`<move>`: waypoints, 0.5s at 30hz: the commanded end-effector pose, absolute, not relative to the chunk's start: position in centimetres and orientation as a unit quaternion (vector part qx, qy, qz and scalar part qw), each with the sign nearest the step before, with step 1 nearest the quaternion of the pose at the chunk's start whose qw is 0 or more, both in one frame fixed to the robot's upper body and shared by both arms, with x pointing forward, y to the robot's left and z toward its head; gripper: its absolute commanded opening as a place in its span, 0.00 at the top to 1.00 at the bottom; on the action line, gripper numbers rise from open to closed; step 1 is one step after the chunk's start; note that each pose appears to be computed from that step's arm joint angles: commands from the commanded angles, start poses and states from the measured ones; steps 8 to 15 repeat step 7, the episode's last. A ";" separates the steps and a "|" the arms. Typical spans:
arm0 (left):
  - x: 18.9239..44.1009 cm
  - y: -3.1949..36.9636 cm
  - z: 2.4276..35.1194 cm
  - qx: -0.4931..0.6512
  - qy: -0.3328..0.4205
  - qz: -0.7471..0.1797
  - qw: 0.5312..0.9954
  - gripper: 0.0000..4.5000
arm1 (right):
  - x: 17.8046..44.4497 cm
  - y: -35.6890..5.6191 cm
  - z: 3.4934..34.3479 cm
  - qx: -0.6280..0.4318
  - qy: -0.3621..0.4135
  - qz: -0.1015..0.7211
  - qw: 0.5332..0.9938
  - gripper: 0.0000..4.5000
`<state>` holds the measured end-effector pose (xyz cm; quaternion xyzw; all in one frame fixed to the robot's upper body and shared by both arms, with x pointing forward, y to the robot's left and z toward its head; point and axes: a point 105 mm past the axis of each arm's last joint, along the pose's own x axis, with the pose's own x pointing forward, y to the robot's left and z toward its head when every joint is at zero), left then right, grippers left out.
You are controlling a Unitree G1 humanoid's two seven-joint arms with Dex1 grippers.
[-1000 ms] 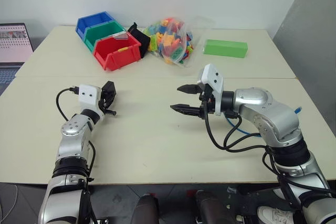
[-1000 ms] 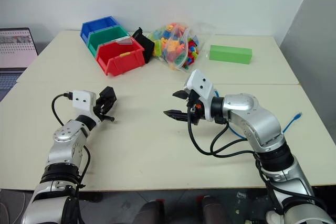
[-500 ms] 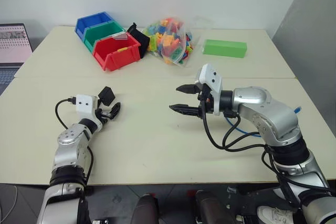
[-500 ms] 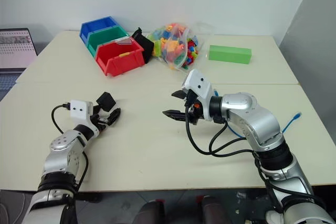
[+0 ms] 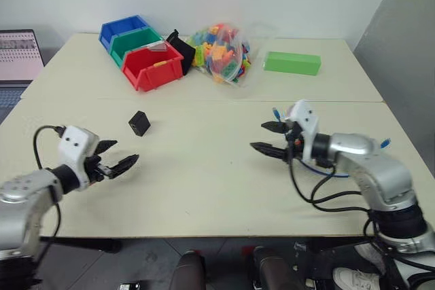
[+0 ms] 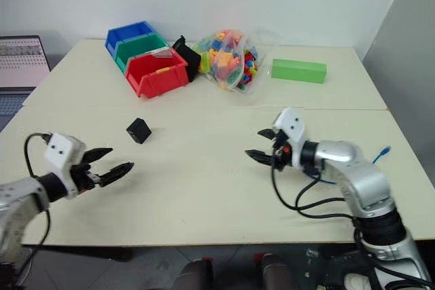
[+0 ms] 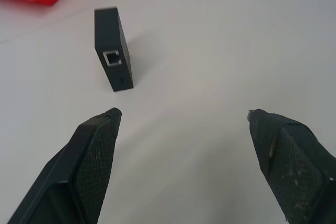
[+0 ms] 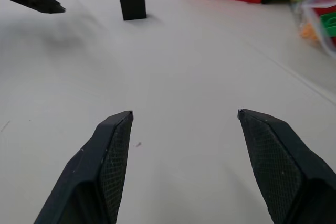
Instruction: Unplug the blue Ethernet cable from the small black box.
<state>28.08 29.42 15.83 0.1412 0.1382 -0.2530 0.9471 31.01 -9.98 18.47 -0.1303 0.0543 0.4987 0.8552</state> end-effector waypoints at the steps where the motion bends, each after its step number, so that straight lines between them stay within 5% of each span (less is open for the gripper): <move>1: 27.4 29.0 18.7 0.155 0.125 -0.284 0.938 0.09 | 30.7 -11.1 20.4 -0.128 0.034 0.514 0.847 0.25; 15: 27.4 29.0 19.5 0.164 0.135 -0.299 0.930 0.09 | 30.9 -12.3 20.6 -0.136 0.044 0.511 0.848 0.25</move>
